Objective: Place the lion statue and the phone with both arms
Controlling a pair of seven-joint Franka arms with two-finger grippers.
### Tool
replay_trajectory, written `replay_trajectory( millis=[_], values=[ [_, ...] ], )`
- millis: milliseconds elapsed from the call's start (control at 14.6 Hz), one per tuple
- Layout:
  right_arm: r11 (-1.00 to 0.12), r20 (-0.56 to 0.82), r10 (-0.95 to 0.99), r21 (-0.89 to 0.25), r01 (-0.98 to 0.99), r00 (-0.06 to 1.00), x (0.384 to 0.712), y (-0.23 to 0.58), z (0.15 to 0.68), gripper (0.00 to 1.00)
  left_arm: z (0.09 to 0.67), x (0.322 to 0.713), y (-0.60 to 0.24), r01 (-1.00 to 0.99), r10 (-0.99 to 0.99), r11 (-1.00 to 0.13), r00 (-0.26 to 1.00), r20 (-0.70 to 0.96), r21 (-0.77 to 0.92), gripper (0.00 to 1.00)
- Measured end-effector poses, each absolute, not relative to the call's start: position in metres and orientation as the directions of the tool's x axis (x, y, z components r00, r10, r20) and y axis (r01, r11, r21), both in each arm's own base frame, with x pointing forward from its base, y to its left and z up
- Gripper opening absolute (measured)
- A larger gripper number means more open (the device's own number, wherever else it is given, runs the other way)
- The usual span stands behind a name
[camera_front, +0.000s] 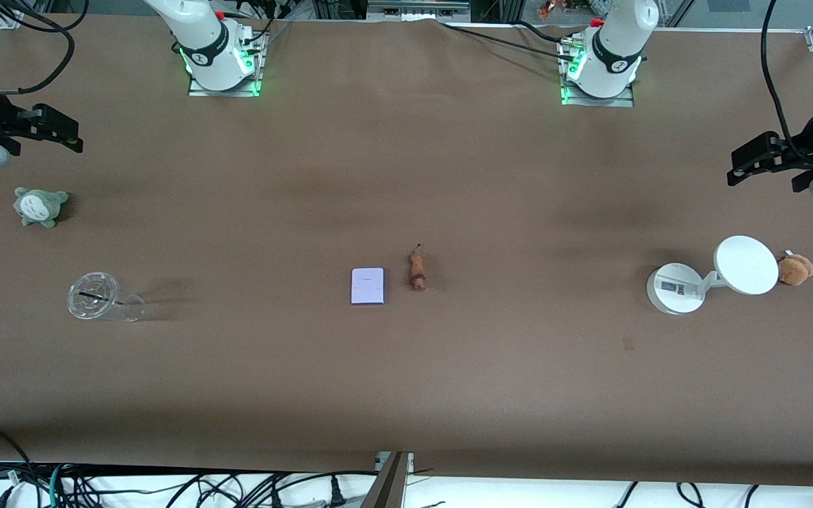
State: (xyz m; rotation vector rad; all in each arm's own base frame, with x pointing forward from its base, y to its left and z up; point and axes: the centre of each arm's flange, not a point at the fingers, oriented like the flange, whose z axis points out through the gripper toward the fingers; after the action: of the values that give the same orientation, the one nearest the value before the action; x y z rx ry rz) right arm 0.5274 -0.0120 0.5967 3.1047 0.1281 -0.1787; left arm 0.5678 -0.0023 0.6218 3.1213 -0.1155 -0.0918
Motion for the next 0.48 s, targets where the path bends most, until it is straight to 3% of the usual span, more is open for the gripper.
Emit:
replay_trajectory(
  millis=[481],
  values=[
    [-0.996, -0.116, 0.080, 0.024, 0.084, 0.990, 0.5274, -0.0120, 0.5967, 1.00, 0.6212, 0.5660, -0.0122, 0.032, 0.031, -0.999, 0.996, -0.082, 0.012, 1.00]
  ],
)
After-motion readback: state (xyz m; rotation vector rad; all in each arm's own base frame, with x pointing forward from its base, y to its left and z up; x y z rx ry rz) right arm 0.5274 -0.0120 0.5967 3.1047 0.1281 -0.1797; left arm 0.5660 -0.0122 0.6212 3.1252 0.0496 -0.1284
